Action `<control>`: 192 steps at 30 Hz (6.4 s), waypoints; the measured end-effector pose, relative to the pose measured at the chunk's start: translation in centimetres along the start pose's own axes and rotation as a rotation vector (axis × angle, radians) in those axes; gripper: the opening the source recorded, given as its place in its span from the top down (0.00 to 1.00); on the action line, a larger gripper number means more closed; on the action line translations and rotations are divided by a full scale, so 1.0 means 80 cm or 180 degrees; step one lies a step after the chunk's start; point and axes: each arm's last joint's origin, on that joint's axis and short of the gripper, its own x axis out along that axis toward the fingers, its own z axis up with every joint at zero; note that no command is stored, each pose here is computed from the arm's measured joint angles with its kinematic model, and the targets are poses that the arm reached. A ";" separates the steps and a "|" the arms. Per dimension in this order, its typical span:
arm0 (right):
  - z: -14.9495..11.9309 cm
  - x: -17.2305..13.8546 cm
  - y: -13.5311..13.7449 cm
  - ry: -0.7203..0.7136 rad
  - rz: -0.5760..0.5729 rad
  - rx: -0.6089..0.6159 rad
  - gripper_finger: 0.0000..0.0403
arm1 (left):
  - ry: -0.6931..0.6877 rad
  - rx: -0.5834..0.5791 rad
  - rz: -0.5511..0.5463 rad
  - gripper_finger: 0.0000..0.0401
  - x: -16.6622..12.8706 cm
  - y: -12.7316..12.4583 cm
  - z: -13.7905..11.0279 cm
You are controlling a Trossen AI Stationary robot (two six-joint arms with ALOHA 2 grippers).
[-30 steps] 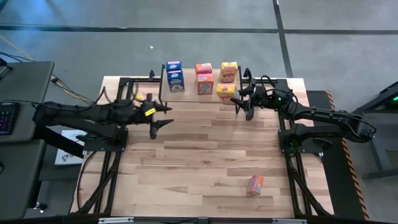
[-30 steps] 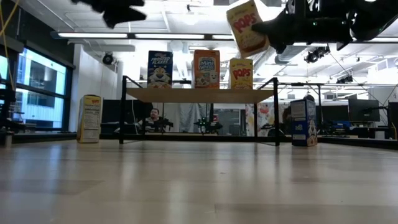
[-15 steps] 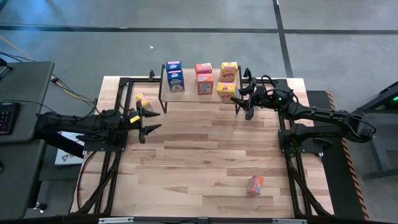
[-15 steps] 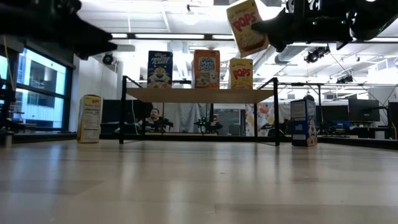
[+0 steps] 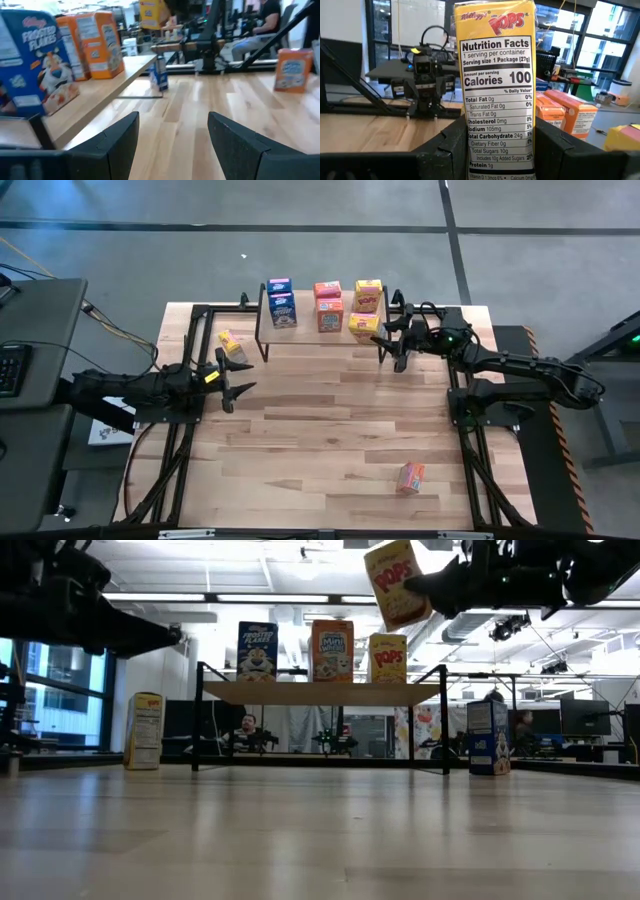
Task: Stack cereal on shelf
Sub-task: Put the bottom yellow cereal box aligned with the other yellow cereal box on the shelf
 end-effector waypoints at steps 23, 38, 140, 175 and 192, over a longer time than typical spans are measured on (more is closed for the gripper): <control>-0.034 0.009 -0.021 0.0382 -0.0159 0.0243 0.62 | 0.0003 0.0193 0.0074 0.43 0.000 0.001 0.000; -0.053 0.017 -0.037 0.0368 -0.0130 0.0376 0.62 | 0.0001 0.0192 0.0067 0.43 0.000 0.001 0.000; -0.096 0.012 -0.033 0.0109 -0.0876 0.0488 0.39 | 0.0002 0.0192 0.0070 0.43 0.000 0.001 0.000; -0.032 -0.037 -0.016 0.0177 -0.0861 0.0509 0.39 | 0.0001 0.0191 0.0071 0.43 0.000 0.001 0.000; -0.018 -0.068 -0.001 0.0356 -0.0850 0.0741 0.39 | 0.0000 0.0191 0.0069 0.43 0.000 0.001 0.001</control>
